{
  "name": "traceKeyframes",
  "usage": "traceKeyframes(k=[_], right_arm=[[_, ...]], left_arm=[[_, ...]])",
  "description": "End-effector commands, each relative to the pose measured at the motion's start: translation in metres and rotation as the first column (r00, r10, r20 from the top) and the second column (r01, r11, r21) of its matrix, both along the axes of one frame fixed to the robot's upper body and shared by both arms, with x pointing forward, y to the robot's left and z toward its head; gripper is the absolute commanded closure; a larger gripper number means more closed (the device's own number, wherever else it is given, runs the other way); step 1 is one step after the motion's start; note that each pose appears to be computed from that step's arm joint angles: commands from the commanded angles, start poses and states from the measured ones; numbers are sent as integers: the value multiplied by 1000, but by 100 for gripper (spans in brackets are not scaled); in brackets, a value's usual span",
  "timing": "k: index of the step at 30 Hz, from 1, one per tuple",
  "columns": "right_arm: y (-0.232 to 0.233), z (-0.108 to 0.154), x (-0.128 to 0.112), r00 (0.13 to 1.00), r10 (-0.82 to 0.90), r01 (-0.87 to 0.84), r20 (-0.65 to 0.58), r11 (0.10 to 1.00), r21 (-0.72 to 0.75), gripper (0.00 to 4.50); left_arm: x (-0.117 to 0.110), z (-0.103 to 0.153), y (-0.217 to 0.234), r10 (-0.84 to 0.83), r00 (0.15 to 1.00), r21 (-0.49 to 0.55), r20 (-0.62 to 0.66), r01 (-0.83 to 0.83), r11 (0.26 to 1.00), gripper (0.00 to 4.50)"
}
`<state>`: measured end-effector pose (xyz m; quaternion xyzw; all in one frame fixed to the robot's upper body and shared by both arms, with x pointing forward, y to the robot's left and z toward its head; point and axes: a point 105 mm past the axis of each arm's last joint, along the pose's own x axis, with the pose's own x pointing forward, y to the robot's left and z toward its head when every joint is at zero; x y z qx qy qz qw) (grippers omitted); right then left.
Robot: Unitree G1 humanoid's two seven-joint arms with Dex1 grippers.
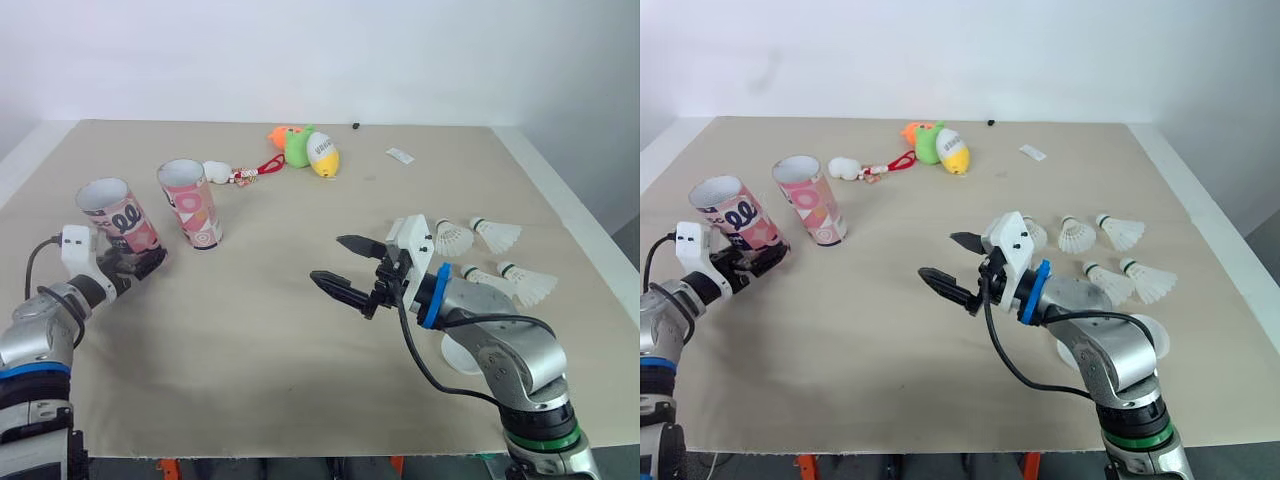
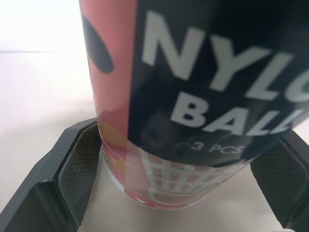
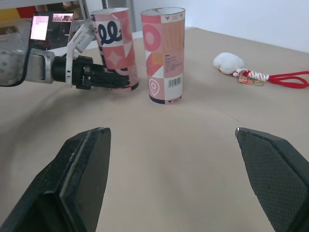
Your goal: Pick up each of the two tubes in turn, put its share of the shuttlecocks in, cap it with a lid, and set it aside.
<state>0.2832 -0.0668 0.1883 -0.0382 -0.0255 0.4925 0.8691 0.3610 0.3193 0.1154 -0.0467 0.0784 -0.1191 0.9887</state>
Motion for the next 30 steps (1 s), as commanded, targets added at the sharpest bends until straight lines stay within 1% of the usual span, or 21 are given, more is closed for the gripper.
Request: traceKeyframes(k=[1, 5, 9, 11, 14, 16, 17, 18, 21, 26, 30], right_arm=[[-1, 13, -6, 999, 9, -10, 47, 1000, 19, 7], [0, 12, -7, 999, 15, -16, 41, 1000, 18, 7], [1, 12, -7, 999, 20, -20, 35, 1000, 19, 7], [2, 12, -7, 999, 23, -24, 34, 1000, 19, 7], [2, 12, -6, 999, 26, -26, 33, 999, 18, 7], [3, 12, -6, 999, 27, -28, 33, 999, 18, 0], [3, 12, -6, 999, 27, -28, 33, 999, 19, 0], [3, 12, -6, 999, 27, -28, 33, 999, 19, 0], [3, 12, -6, 999, 25, -26, 33, 999, 20, 0], [2, 14, -6, 999, 27, -27, 37, 999, 18, 0], [1, 14, -10, 998, 53, -53, 34, 999, 7, 0]], left_arm=[[4, 20, 8, 5, 999, 54, 54, -8, 998, 0], [5, 17, 11, 13, 999, 71, 51, -16, 997, 0], [7, 20, 9, 11, 998, 77, 69, -17, 997, 0], [8, 22, 5, -3, 996, 99, 84, -5, 995, 0], [11, 27, 4, -10, 993, 166, 115, -10, 986, 0], [14, 32, 6, -2, 990, 210, 144, -29, 977, 54], [15, 34, 6, 0, 988, 222, 152, -34, 974, 67], [15, 34, 7, 5, 988, 224, 155, -40, 974, 113], [17, 34, 9, 18, 988, 220, 155, -52, 974, 150], [15, 34, 14, 37, 985, 220, 166, -74, 973, 150], [8, 43, 18, 23, 983, 234, 184, -67, 970, 150]])
